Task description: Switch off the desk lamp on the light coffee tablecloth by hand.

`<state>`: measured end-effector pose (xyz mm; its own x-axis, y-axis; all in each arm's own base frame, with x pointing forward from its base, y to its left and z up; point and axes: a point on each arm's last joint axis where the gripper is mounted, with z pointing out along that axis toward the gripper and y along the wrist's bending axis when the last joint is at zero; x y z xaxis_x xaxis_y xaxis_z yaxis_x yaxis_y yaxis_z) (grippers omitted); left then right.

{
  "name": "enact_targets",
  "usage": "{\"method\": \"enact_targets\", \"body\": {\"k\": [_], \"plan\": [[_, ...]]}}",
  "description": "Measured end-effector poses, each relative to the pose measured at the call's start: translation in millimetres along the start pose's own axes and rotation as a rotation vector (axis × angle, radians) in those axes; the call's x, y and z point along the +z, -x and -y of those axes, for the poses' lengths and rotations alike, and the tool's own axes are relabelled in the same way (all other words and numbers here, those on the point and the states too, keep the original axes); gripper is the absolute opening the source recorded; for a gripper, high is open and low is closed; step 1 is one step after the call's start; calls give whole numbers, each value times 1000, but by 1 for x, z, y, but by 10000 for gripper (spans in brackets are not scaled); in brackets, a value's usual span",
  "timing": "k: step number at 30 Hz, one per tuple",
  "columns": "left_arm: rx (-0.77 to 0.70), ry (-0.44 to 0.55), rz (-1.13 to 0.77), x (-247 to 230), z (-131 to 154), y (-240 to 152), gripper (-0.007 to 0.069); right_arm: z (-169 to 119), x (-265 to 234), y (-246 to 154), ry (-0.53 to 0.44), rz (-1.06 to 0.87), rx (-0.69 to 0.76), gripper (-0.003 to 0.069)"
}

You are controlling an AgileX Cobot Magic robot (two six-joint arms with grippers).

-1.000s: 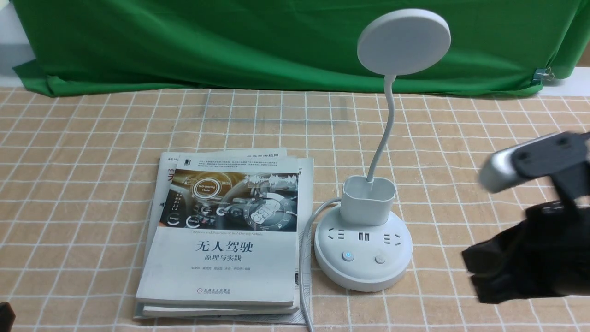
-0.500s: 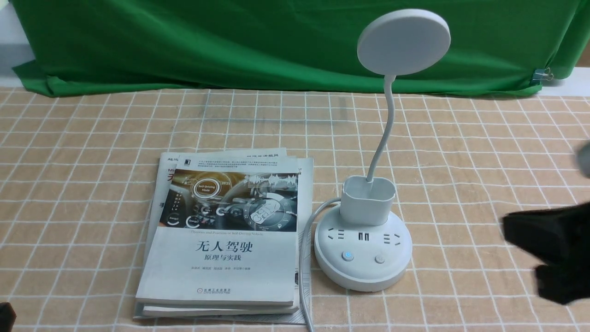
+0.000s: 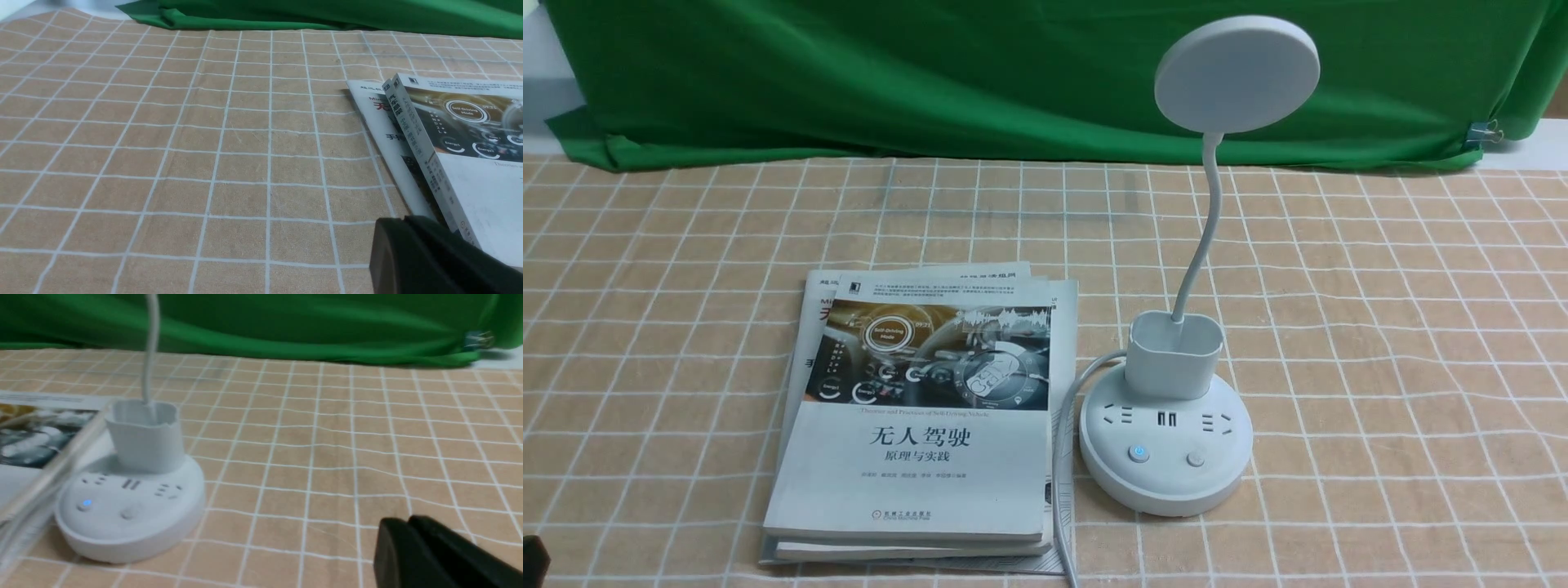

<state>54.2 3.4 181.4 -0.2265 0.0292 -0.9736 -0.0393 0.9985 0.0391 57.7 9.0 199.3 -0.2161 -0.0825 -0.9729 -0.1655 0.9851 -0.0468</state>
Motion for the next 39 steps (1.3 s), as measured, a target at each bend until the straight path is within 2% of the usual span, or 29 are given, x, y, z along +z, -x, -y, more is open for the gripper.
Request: {"method": "enact_targets", "body": {"k": [5,39], "plan": [[0,0,0,0,0,0,4,0,0,-15,-10,17,-8,40],[0,0,-1,0,0,0,4,0,0,-12,-14,48,-36,101]]}}
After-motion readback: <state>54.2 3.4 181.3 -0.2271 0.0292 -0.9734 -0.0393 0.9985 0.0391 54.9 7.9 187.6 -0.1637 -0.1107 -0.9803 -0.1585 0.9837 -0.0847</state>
